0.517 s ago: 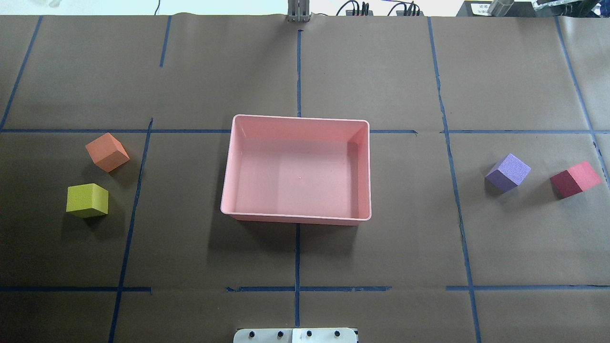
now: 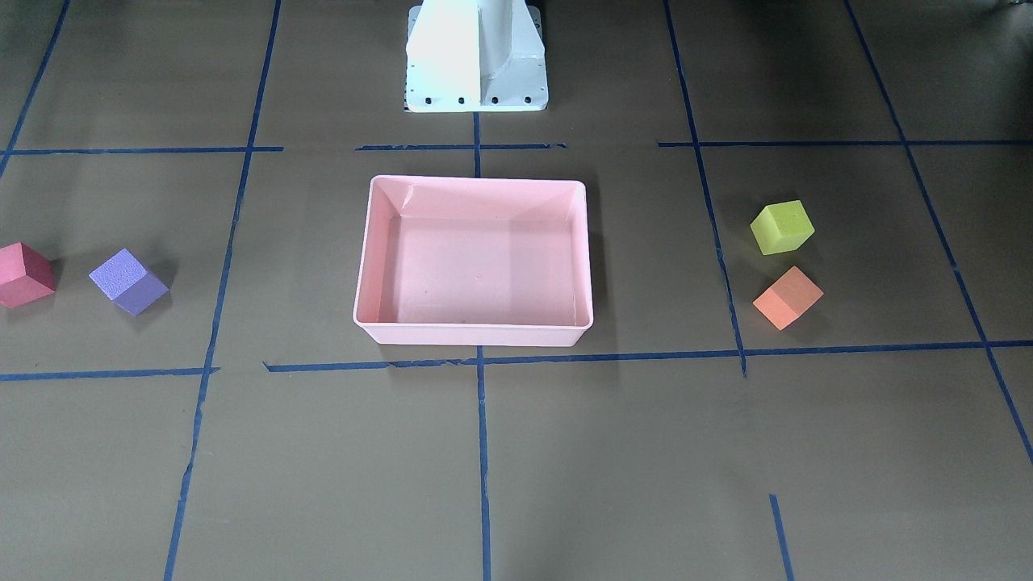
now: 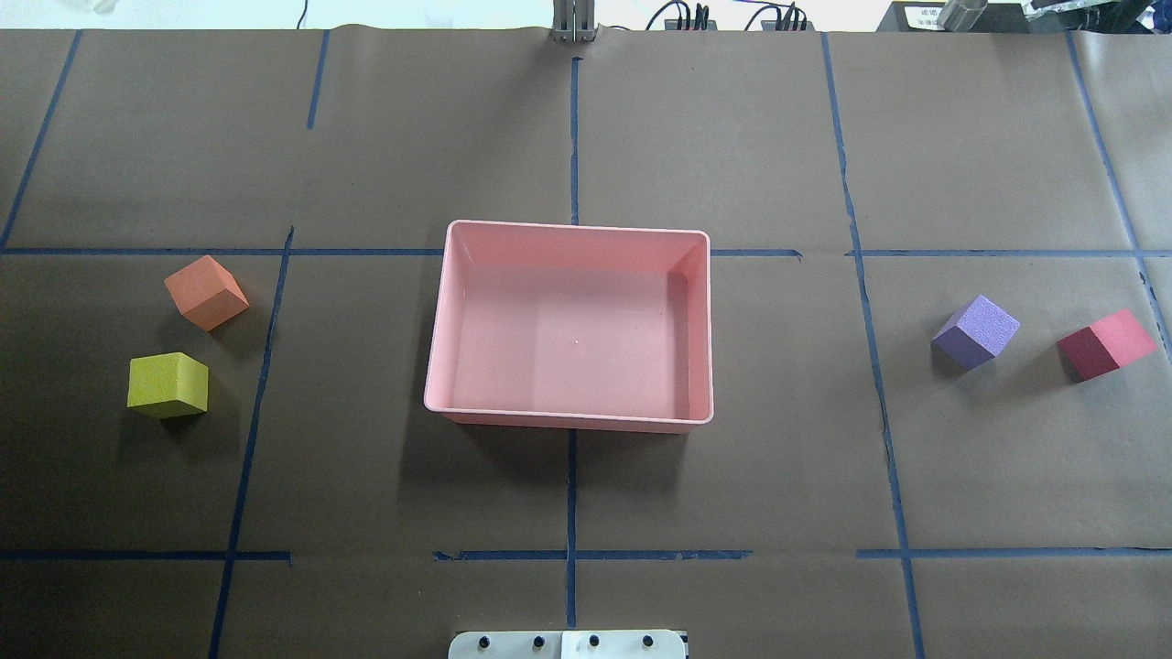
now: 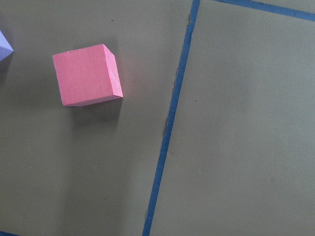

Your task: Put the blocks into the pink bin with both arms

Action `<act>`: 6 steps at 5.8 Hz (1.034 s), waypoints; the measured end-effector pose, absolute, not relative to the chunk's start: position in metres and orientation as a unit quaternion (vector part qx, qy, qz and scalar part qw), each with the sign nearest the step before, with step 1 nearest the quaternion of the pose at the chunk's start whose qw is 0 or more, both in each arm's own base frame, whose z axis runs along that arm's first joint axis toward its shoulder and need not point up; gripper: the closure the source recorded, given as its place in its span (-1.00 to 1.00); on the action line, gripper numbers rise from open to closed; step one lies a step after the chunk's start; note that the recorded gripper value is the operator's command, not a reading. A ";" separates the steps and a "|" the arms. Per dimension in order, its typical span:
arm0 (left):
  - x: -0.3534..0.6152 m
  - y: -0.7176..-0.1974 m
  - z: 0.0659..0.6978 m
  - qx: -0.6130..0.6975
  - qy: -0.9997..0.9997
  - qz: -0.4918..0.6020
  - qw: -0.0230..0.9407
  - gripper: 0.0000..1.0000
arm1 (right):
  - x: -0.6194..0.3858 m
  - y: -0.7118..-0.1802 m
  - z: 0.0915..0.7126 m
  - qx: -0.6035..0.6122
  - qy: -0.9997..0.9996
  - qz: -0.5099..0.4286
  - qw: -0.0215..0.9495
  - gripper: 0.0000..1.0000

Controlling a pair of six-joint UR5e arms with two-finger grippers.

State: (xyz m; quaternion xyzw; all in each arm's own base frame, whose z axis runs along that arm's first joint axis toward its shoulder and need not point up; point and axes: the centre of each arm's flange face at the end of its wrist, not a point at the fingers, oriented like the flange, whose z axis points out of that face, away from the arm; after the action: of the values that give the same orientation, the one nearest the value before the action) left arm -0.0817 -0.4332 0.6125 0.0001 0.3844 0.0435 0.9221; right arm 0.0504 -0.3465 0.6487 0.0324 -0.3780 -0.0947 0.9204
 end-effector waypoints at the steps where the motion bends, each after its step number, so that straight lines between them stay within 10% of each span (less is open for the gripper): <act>1: -0.082 -0.430 0.616 -0.004 0.385 0.042 0.922 -1.00 | 0.050 -0.344 0.649 0.032 -0.382 -0.094 0.919 -1.00; 6: -0.081 -0.425 0.624 -0.011 0.389 0.039 0.921 -1.00 | 0.048 -0.343 0.645 0.059 -0.386 -0.108 0.914 -0.99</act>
State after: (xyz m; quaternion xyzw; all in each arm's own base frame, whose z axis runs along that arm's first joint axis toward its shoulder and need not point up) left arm -0.0808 -0.4248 0.6242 -0.0110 0.3886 0.0388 0.9205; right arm 0.0481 -0.3432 0.6454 0.0594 -0.3865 -0.1075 0.9141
